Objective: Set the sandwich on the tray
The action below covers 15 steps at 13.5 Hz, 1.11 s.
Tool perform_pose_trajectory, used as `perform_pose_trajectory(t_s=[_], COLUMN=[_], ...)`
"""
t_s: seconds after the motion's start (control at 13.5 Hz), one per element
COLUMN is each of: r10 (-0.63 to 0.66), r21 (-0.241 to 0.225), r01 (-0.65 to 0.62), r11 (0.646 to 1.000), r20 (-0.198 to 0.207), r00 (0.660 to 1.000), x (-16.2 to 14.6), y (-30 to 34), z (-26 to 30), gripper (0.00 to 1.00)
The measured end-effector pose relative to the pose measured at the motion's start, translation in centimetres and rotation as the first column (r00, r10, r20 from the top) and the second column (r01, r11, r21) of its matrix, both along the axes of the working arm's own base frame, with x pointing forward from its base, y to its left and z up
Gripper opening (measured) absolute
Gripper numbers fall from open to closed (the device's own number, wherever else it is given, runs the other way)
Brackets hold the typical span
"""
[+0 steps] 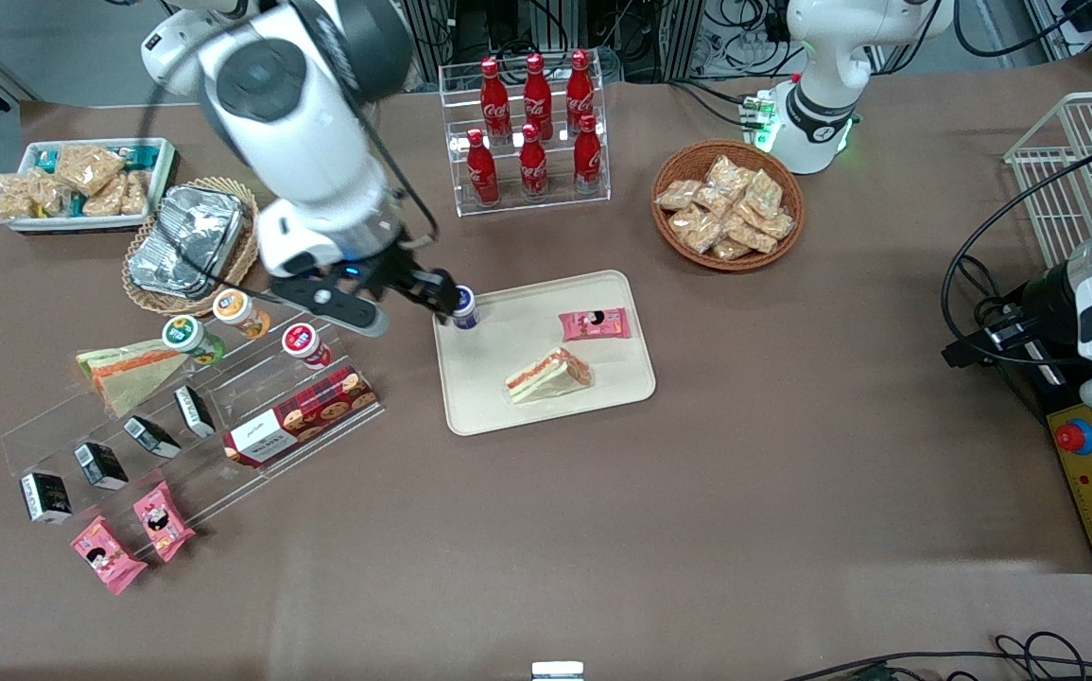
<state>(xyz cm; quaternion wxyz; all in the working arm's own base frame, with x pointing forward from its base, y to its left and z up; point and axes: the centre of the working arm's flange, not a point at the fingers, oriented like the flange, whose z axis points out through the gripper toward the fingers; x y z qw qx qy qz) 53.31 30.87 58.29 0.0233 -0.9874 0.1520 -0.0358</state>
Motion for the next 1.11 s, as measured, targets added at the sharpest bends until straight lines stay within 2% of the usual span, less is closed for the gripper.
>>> perform_pose_trajectory(t_s=[0.22,0.52,0.81,1.11], r10=[0.181,0.272,0.341,0.303], r21=[-0.011,-0.035,-0.074,-0.081], r01=[-0.181,-0.270,-0.336,-0.299], r11=[0.984,0.962,0.939,0.951], r20=[0.043,0.071,0.067,0.053], r00=[0.983,0.960,0.938,0.951], x=[1.8,4.0,5.0,4.9], y=[-9.0,-19.8,-29.1,-34.9], z=[4.0,5.6,5.6,5.0], gripper=[1.00,1.00,1.00,1.00])
